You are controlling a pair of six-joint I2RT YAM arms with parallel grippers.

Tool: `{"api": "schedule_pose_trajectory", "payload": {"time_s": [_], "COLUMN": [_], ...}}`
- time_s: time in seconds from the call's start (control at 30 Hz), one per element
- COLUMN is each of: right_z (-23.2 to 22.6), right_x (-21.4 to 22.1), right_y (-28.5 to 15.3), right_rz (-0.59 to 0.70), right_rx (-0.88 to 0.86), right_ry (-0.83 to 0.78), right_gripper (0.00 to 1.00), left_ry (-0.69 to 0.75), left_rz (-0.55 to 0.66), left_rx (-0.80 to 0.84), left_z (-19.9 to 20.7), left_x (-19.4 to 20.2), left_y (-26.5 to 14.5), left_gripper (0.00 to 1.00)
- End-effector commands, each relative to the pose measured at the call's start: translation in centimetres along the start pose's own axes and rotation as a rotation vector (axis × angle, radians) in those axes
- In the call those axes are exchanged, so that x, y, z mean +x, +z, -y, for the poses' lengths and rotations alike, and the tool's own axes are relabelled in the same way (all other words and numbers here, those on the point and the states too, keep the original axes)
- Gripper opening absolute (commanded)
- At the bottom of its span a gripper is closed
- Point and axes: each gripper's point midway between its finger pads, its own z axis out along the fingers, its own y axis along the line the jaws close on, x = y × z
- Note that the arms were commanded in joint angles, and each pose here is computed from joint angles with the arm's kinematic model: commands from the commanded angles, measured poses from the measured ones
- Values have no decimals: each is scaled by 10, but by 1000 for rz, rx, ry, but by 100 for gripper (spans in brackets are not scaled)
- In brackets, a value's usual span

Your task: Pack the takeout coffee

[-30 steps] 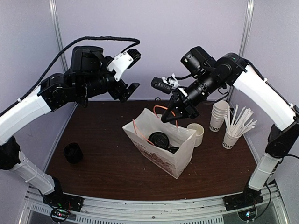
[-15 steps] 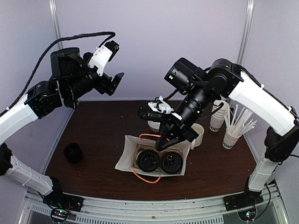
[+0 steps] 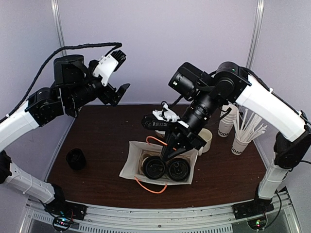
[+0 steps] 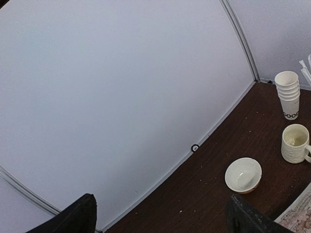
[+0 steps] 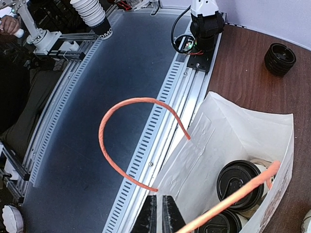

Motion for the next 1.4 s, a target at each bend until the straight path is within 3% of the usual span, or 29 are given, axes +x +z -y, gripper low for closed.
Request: {"api": "schedule_pose_trajectory", "payload": {"time_s": [0.0, 0.3, 0.63, 0.9, 1.1, 1.23, 1.3, 1.37], "right_z": [-16, -61, -73, -46, 0, 22, 28, 27], "right_x": [-4, 9, 10, 13, 10, 8, 6, 4], "right_y": [2, 46, 59, 51, 30, 21, 15, 15], "right_rz": [14, -98, -148, -189, -159, -137, -121, -116], "right_rx": [-49, -158, -168, -23, 117, 163, 173, 169], "right_ry": [-14, -102, -154, -179, -119, -73, -57, -57], "right_gripper": [6, 6, 7, 4, 3, 3, 3, 4], "left_ry": [2, -33, -133, -116, -107, -114, -46, 47], "left_rz": [-18, -72, -67, -56, -44, -20, 10, 23], "left_rx": [63, 258, 242, 254, 279, 323, 386, 405], "left_z": [1, 31, 27, 28, 31, 34, 53, 73], "left_x": [10, 28, 54, 50, 41, 26, 6, -7], "left_y": [-18, -38, -63, -62, -59, -70, -91, -104], "left_gripper": [96, 93, 92, 91, 90, 83, 77, 77]}}
